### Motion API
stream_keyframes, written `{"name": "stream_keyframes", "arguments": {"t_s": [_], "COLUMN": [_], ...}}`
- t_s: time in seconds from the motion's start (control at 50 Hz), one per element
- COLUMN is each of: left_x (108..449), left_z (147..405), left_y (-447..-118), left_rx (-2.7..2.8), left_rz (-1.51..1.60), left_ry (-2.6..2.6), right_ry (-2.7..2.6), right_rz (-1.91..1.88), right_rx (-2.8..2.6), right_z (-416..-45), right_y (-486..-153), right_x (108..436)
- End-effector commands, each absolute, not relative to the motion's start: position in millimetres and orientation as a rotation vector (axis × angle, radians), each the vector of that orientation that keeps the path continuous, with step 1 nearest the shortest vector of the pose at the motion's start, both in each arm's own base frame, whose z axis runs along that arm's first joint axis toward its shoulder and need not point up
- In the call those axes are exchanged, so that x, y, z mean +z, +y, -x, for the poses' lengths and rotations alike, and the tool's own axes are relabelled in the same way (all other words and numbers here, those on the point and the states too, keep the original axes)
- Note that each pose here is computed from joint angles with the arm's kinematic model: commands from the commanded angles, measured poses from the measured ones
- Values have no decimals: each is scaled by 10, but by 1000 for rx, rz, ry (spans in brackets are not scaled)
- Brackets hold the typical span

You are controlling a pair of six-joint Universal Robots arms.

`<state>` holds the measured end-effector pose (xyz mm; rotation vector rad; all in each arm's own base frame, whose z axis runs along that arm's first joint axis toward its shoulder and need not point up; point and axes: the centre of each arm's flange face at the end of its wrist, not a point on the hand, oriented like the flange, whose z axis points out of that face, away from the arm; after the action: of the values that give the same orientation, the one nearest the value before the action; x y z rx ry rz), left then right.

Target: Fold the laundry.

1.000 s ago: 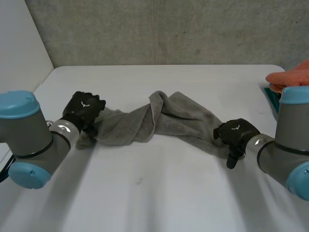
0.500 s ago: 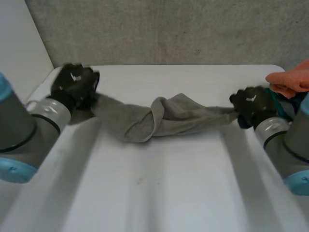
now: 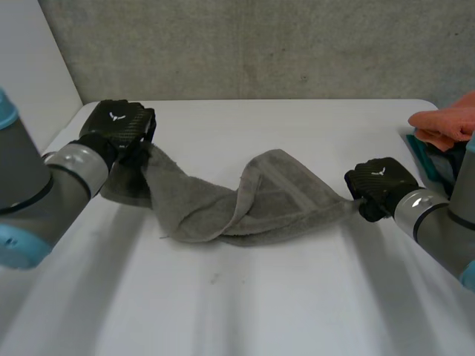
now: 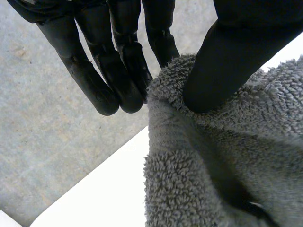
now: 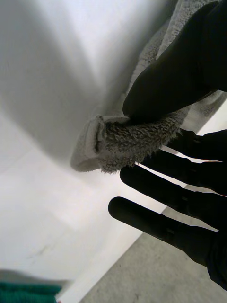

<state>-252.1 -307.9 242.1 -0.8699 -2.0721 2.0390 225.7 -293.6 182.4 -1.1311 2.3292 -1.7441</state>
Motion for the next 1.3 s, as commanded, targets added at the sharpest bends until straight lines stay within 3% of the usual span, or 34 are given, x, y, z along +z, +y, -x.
{"name": "stream_keyframes", "arguments": {"t_s": [0.02,0.12,0.2,0.32,0.48,0.62,0.68,0.9,1.3], "left_x": [2189,1957,2119,2324,2356,1976,1798,1399,1124], "left_z": [2745,2880,2818,2803,2619,2622,2675,2731,2954], "left_y": [-3683,-4166,-4390,-4312,-3755,-2899,-2731,-3041,-3564], "left_rx": [2045,2104,2215,2214,2080,1706,1616,1633,1788], "left_rz": [866,825,638,545,629,830,906,978,984], "left_ry": [-2063,-2062,-2027,-1980,-2123,-2211,-2194,-2229,-2140], "right_ry": [2277,2300,2357,2381,2351,2356,2353,2355,2361], "right_rz": [1143,1071,1007,979,988,1028,1041,1061,1092], "right_rx": [-1830,-1873,-1915,-1907,-1900,-1899,-1904,-1884,-1875], "right_z": [-2288,-2400,-2435,-2473,-2495,-2496,-2498,-2519,-2524], "right_y": [-2993,-3199,-3281,-3253,-3189,-3190,-3193,-3146,-3101], "right_x": [1977,1796,1711,1626,1576,1557,1561,1524,1477]}}
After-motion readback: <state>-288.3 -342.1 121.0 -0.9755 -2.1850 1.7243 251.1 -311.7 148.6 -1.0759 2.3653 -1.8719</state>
